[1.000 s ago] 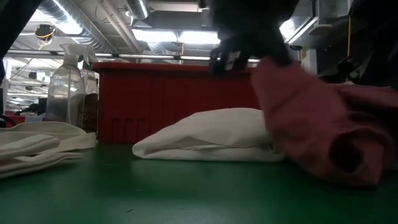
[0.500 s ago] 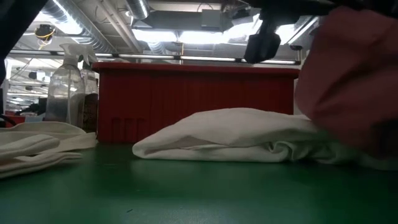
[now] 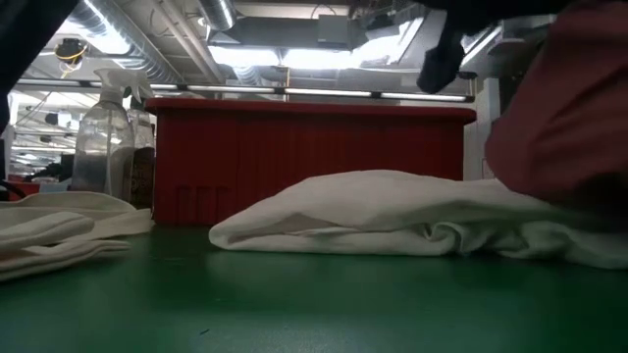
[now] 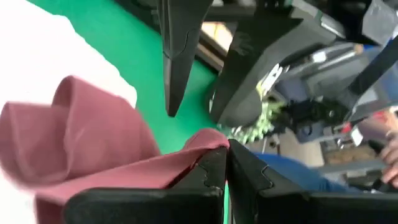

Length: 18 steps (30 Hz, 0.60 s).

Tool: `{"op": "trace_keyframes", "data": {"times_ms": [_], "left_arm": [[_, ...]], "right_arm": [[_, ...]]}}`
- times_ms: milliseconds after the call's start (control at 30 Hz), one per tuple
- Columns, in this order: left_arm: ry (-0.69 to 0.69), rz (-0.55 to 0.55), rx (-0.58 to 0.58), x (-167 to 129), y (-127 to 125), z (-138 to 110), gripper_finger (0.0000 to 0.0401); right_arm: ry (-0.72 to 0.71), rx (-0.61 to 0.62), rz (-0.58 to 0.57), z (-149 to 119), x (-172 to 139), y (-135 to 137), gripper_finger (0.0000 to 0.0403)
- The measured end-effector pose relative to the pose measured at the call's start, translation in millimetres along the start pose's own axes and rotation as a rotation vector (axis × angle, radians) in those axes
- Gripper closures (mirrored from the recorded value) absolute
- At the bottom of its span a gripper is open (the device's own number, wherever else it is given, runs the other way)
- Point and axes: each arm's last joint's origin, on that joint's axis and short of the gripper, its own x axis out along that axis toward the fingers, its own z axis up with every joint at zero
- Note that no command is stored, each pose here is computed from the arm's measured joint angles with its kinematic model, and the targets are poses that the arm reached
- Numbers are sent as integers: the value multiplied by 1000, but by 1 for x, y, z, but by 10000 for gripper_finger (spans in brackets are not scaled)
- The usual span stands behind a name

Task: Fold Laundry from Bin
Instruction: Fold the pink underwear

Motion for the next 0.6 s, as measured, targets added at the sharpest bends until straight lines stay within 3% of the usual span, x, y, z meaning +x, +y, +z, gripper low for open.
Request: {"op": "trace_keyframes", "data": {"times_ms": [233, 433, 600], "left_arm": [[-27, 6, -36, 18, 19, -3, 399], [-82, 29, -44, 17, 35, 11, 400], [-123, 65, -62, 12, 49, 24, 400]], "right_arm": [[18, 56, -21, -5, -12, -4, 258], [20, 76, -17, -7, -16, -5, 258], [73, 77, 76, -8, -16, -2, 258]]}}
